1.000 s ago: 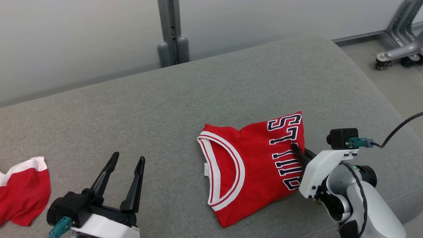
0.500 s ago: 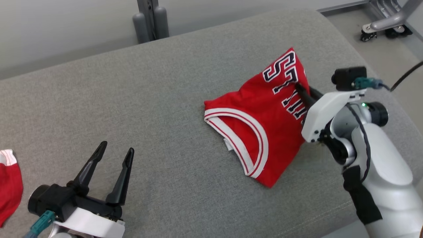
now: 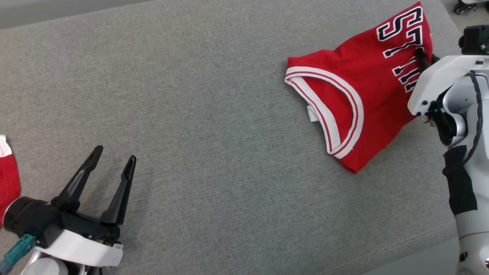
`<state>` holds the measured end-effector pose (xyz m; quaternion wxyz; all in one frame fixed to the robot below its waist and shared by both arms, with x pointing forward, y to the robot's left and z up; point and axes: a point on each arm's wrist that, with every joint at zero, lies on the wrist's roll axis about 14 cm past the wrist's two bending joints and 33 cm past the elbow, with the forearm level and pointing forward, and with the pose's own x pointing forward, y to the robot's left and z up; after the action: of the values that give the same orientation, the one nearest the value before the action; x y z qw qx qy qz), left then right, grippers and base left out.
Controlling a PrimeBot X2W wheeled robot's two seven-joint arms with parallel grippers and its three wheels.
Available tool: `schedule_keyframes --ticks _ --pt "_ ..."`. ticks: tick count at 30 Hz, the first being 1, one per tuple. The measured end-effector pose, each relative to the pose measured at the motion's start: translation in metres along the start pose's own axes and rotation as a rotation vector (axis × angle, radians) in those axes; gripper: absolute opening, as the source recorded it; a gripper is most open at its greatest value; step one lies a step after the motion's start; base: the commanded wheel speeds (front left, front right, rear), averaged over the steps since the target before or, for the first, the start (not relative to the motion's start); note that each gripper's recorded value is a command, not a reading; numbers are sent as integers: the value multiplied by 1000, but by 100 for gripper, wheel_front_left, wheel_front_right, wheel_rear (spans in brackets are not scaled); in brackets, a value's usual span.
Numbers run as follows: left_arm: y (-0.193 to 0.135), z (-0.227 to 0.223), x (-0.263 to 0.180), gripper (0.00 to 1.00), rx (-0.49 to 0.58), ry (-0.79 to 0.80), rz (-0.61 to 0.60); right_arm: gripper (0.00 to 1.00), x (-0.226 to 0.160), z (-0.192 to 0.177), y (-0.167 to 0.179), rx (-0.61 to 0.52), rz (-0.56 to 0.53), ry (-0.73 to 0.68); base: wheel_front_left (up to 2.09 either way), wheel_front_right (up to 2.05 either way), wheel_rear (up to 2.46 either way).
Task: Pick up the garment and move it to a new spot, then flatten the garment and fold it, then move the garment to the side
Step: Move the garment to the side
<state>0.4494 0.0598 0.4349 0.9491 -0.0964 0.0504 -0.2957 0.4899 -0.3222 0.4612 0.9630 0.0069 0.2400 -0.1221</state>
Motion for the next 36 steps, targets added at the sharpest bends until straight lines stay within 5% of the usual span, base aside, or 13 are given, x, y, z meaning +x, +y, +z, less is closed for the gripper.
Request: schedule_keyframes --ticks 12,13,14,23,36 --pt "-7 -3 9 100 -3 1 -41 1 -12 9 -25 -52 -106 -2 0 0 0" --pt "-7 -3 9 100 -2 1 -43 44 -13 9 -25 -54 -108 -4 0 0 0" --pt "-8 -2 9 100 -2 0 -43 100 -14 10 -25 -56 -109 -7 0 0 0" --pt "-14 7 4 100 -5 -19 -36 100 -25 15 -9 -79 -65 -29 0 0 0" --pt "-13 43 -17 100 0 -107 63 100 -60 56 42 -86 82 -276 0 0 0"
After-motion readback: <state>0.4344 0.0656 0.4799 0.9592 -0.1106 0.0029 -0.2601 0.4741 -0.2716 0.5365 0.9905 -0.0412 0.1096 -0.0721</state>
